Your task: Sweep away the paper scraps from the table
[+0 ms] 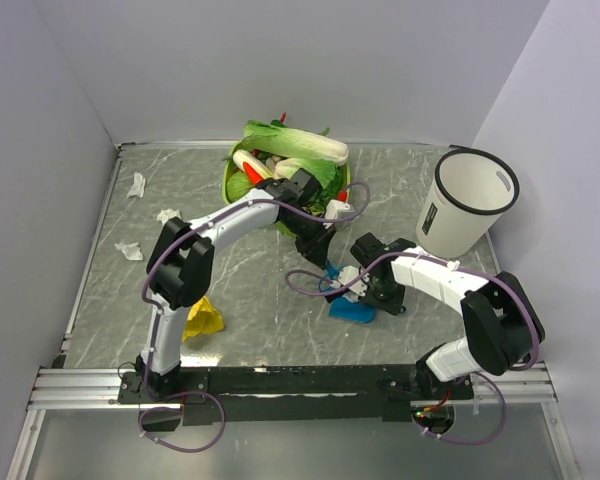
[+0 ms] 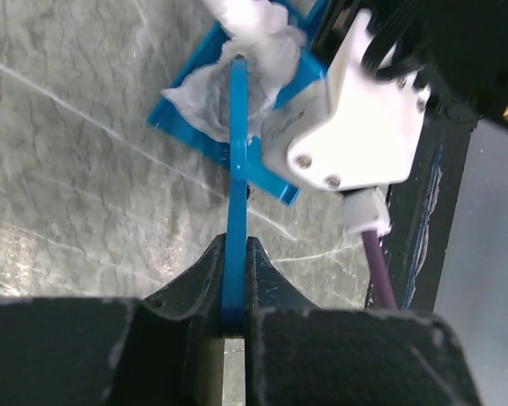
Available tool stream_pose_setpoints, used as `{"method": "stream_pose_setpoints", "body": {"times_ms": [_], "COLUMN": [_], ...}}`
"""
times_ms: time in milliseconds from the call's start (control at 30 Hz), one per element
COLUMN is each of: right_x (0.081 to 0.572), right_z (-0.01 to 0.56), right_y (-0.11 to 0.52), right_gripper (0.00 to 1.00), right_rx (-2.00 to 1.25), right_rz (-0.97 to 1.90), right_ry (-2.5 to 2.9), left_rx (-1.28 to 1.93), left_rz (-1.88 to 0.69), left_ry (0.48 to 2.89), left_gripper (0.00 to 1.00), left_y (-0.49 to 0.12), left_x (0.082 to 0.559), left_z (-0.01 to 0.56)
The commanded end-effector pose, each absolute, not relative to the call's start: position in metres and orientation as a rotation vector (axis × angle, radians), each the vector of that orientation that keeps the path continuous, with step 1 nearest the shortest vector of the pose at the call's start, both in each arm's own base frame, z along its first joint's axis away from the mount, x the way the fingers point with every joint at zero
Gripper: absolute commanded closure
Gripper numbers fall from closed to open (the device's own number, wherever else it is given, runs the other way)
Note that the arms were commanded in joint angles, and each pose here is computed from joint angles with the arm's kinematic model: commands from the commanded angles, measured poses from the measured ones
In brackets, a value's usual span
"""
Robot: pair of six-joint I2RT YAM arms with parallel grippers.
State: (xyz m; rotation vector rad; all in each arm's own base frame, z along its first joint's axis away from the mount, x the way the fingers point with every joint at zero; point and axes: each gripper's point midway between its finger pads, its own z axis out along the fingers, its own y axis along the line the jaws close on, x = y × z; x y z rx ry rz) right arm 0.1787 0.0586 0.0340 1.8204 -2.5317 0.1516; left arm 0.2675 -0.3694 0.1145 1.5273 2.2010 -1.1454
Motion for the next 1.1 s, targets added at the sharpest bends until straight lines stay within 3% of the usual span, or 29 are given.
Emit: {"method": "stream_pose_setpoints", "body": {"times_ms": [0,267,500,633,700,767,867,1067], "right_x": [0.186,0.188,0.192,0.194,0.192,0.191,0.188,0.182], "right_z": [0.036,0.026,0.028,0.031,0.030,0.029,0.029,0.025], "right_y": [0.080,0.082,0.084,0.085,0.084,0.083,0.082,0.079], "right_gripper": [1.00,1.00,1.00,1.00,1.00,1.00,1.00,1.00], "right_rx": [1.769,1.766,1.756,1.755,1.751,1.743,1.734,1.704], "right_rz": [0.054,0.045,0.046,0.045,0.045,0.044,0.043,0.041], "right_ry": [-2.651,-2.764,-2.795,-2.800,-2.786,-2.769,-2.759,-2.733], "left_rx": [1.487,1.385,1.622,1.531,1.403,1.191,1.031,0.651], "left_rz": [-1.196,-1.149,-0.892,-0.810,-0.703,-0.342,-0.080,0.264], "left_ry": [2.137,2.176,2.073,2.120,2.205,2.277,2.244,2.233], "left_gripper": [0.99,0.99,0.96,0.96,0.96,0.99,0.99,0.99], "left_y": [-0.378,-0.323,-0.280,-0.260,-0.241,-0.208,-0.165,-0.056], "left_x": [0.273,0.290,0.280,0.289,0.306,0.347,0.374,0.416], "left_z": [0.143,0.176,0.185,0.196,0.198,0.204,0.229,0.263]}}
